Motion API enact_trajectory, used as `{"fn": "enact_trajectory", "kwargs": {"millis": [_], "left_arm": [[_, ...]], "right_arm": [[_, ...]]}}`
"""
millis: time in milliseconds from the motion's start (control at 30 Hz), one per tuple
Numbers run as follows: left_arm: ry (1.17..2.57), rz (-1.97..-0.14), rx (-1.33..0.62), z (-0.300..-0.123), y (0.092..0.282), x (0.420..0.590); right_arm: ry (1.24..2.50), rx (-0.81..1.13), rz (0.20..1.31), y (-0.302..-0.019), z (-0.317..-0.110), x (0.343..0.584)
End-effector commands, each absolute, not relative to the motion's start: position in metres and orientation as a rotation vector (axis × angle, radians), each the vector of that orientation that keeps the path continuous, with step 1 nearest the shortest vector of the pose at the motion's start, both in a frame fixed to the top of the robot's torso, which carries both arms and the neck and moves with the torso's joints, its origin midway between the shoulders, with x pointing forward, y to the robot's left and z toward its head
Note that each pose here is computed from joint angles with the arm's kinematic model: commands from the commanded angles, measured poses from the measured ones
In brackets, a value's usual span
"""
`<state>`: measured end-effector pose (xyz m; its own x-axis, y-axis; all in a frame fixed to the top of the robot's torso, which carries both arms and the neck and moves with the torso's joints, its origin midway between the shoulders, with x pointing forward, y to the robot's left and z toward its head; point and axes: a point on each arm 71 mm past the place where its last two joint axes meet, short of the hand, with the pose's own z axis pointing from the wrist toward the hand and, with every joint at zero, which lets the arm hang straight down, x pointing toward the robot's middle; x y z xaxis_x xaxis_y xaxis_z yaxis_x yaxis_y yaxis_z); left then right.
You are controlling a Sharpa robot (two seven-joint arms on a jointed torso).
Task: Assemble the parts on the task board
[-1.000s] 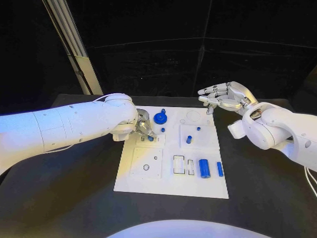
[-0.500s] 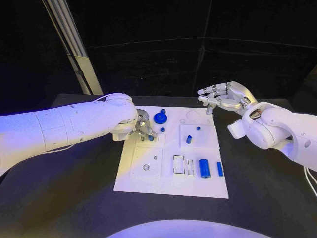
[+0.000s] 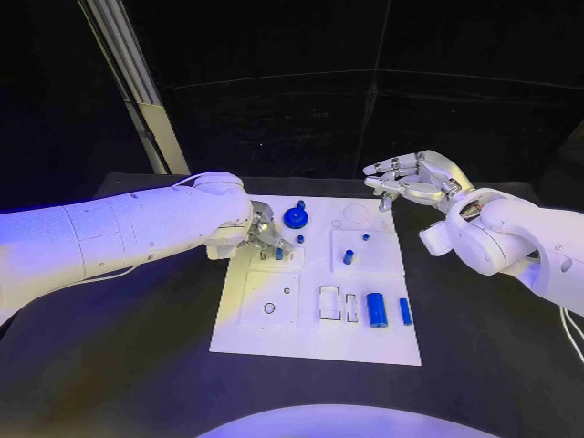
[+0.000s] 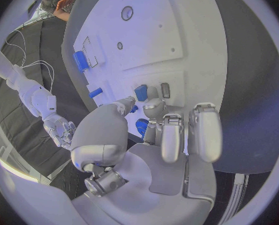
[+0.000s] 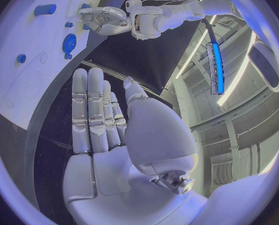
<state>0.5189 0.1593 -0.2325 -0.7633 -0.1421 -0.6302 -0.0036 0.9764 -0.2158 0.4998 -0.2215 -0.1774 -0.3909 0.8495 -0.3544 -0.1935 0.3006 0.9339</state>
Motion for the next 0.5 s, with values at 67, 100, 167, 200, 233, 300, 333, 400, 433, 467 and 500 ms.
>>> {"fn": "enact_trajectory", "kwargs": {"millis": [67,100,167,200,233,300,333,400,433,467,500], "left_arm": [[2.428,-0.264,-0.111,-0.233,0.16,0.518],[2.428,-0.266,-0.114,-0.233,0.16,0.518],[2.426,-0.272,-0.12,-0.233,0.161,0.518],[2.424,-0.274,-0.124,-0.232,0.162,0.518],[2.423,-0.276,-0.127,-0.232,0.164,0.517],[2.419,-0.281,-0.135,-0.231,0.167,0.516],[2.414,-0.285,-0.14,-0.229,0.168,0.516],[2.402,-0.301,-0.152,-0.223,0.17,0.518],[2.397,-0.307,-0.156,-0.22,0.171,0.519],[2.388,-0.318,-0.162,-0.215,0.172,0.52],[2.382,-0.326,-0.167,-0.211,0.173,0.522]], "right_arm": [[1.561,0.617,1.31,-0.22,-0.176,0.5],[1.561,0.617,1.31,-0.22,-0.176,0.5],[1.56,0.617,1.31,-0.22,-0.176,0.5],[1.56,0.617,1.309,-0.22,-0.176,0.5],[1.56,0.617,1.309,-0.221,-0.176,0.5],[1.56,0.617,1.309,-0.221,-0.177,0.5],[1.559,0.618,1.308,-0.221,-0.177,0.5],[1.559,0.618,1.307,-0.221,-0.177,0.5],[1.559,0.618,1.306,-0.221,-0.177,0.501],[1.559,0.619,1.305,-0.222,-0.177,0.501],[1.559,0.619,1.305,-0.222,-0.177,0.501]]}}
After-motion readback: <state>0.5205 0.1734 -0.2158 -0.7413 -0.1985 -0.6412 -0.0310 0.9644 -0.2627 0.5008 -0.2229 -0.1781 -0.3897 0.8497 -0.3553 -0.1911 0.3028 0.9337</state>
